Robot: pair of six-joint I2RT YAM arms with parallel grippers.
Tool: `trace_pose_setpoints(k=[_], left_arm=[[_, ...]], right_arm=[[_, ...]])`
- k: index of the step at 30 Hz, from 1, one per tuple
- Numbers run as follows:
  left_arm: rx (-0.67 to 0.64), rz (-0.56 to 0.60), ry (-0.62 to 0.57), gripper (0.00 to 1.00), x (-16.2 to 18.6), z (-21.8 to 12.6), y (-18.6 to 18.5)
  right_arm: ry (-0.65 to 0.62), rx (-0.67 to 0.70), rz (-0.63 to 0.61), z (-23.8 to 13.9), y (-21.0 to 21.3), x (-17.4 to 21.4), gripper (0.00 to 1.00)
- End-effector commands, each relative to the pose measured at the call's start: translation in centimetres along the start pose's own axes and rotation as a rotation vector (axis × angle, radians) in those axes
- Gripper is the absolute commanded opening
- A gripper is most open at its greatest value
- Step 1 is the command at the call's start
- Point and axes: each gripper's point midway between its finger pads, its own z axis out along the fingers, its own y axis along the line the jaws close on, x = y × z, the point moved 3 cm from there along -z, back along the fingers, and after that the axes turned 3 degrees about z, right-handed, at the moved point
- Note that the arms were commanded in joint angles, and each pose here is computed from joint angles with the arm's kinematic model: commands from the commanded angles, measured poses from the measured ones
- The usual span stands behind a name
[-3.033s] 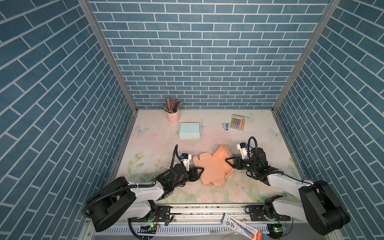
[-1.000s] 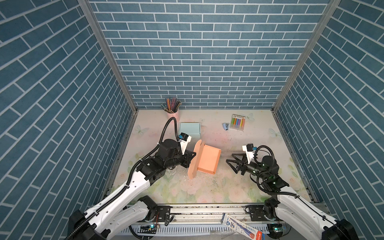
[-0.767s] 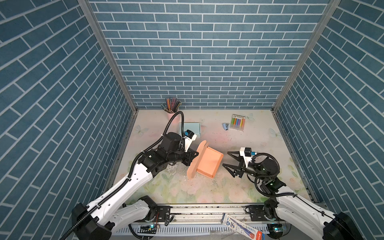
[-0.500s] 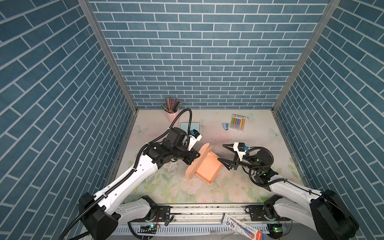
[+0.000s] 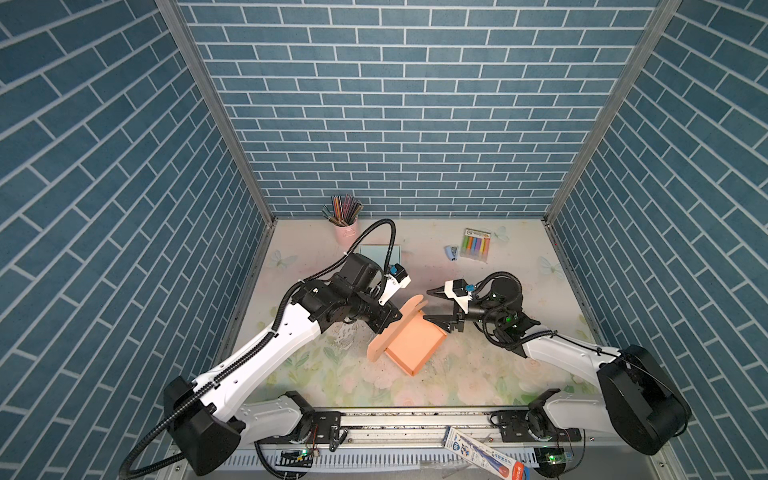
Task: Fold the paper box
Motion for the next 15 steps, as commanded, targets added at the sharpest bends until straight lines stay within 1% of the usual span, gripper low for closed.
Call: trace_pose_setpoints(k=[1, 4, 6, 10, 11, 15], left_arm=[[-0.02, 0.037, 0.008, 0.07, -0.39, -0.59, -0.08], [-0.023, 0.036, 0.011, 0.07, -0.48, -0.66, -0.09], [-0.027, 0.036, 0.015, 0.07, -0.45, -0.66, -0.04], [-0.045, 0.03, 0.03, 0.07, -0.3, -0.55, 0.26], [-0.041, 0.032, 0.03, 0.07, -0.31, -0.53, 0.15], [-0.039, 0.043, 0.029, 0.07, -0.37, -0.57, -0.13]], right_arm=[[0.02, -0.041, -0.082, 0.61, 0.08, -0.09, 0.71], [0.025, -0.046, -0.089, 0.8, 0.2, 0.11, 0.68], [0.025, -0.047, -0.094, 0.82, 0.29, 0.11, 0.64], [0.045, -0.034, -0.109, 1.0, 0.65, 0.05, 0.48], [0.05, -0.033, -0.109, 1.05, 0.77, 0.13, 0.45], [0.061, -0.028, -0.113, 1.22, 0.81, 0.28, 0.41]])
